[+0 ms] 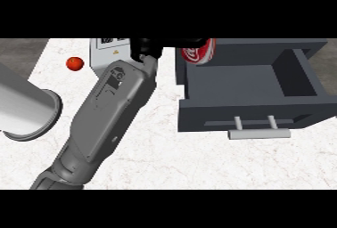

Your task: Pick up the can, place it into the drawer and close the drawer

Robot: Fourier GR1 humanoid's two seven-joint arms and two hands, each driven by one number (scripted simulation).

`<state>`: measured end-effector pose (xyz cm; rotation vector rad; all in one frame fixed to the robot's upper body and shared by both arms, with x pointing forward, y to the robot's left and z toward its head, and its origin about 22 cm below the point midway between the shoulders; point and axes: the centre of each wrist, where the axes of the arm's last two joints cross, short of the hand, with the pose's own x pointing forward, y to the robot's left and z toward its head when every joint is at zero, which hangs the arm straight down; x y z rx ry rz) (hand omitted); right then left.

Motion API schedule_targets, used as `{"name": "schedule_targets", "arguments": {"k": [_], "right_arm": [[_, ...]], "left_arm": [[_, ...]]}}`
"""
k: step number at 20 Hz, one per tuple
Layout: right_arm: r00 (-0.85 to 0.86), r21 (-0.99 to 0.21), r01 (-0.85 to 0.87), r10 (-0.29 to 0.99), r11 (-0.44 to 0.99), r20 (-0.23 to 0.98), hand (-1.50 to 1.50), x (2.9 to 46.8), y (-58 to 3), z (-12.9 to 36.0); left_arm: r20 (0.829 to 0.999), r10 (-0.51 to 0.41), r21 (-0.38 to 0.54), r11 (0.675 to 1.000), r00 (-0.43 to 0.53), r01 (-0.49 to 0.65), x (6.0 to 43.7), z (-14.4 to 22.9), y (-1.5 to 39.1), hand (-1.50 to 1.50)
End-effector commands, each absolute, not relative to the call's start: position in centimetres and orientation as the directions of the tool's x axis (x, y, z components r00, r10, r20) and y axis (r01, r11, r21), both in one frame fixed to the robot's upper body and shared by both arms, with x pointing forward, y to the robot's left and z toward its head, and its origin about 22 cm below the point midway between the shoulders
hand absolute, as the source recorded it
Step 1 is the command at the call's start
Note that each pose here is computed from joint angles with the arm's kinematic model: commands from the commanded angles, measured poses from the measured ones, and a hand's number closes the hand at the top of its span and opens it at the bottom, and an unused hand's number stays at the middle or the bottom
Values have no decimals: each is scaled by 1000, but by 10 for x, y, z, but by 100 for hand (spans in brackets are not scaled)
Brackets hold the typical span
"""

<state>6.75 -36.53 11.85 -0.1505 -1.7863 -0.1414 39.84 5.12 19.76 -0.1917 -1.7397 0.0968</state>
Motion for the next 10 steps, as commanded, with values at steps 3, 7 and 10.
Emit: {"name": "schedule_targets", "arguments": {"k": [3,7,10], "right_arm": [[-219,11,171,27,985,975,-150,78,-362,116],[-221,15,149,19,989,975,-150,73,-354,110],[-236,35,176,7,984,972,-150,86,-363,118]], "left_arm": [[974,162,-153,986,-159,66,404,208,19,150],[977,147,-139,988,-153,62,411,212,9,150],[979,143,-133,988,-146,73,410,218,-2,150]]}}
